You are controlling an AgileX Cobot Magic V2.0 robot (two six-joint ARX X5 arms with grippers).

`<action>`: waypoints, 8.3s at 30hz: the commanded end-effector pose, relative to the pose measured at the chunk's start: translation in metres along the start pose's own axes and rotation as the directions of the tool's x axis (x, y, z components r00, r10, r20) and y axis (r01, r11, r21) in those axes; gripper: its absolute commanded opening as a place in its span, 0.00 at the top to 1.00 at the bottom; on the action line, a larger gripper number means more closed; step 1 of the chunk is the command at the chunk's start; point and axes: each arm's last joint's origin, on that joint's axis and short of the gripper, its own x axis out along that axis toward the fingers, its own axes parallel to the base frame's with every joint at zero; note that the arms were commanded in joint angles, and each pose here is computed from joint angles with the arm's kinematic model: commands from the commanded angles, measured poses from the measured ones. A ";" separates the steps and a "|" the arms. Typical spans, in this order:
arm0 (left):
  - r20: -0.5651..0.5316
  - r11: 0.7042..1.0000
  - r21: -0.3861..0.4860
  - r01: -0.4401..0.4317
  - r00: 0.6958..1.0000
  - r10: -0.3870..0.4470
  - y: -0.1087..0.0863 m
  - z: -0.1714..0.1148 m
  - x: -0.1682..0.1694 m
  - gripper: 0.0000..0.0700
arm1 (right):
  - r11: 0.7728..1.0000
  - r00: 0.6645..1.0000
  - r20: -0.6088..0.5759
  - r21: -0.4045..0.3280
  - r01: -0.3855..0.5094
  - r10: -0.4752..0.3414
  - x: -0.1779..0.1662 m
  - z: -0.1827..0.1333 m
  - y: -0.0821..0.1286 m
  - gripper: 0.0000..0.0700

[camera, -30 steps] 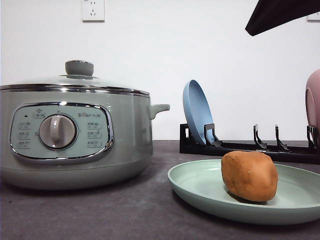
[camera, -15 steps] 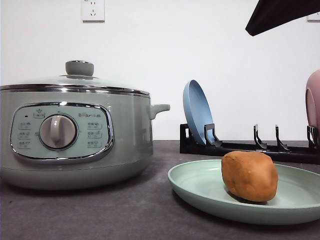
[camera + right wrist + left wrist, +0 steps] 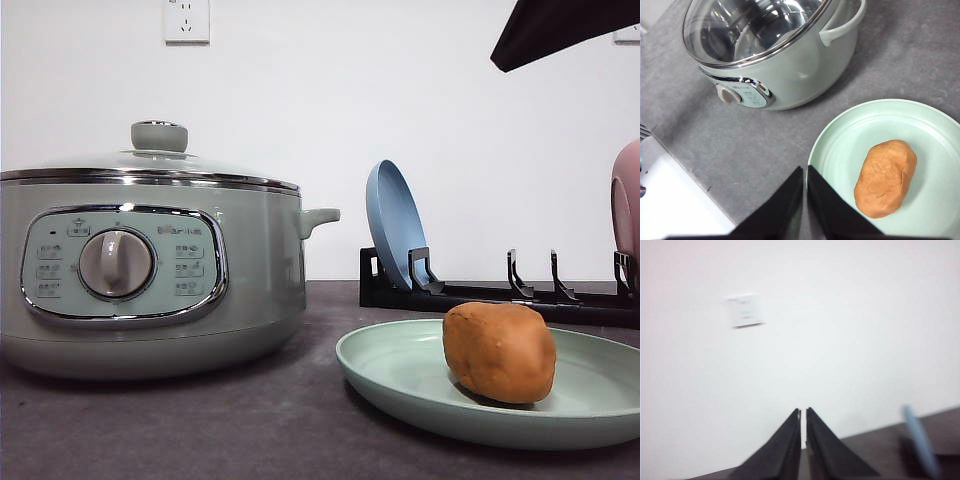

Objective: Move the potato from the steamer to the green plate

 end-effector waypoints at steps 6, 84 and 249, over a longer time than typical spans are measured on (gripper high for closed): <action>-0.088 0.990 0.008 -0.137 0.987 0.138 -0.006 -0.081 -0.019 0.99 | 1.000 1.000 0.019 -0.023 -0.011 0.011 -0.001 0.004 0.003 1.00; -0.395 0.993 -0.020 -0.119 0.913 0.102 -0.028 -0.263 -0.041 0.99 | 0.949 0.858 0.456 -0.077 0.305 -0.239 -0.048 0.001 -0.039 1.00; -0.396 0.993 -0.020 -0.119 0.913 0.102 -0.028 -0.263 -0.041 0.99 | 0.847 0.650 0.596 0.100 0.522 -0.471 0.002 -0.142 -0.114 1.00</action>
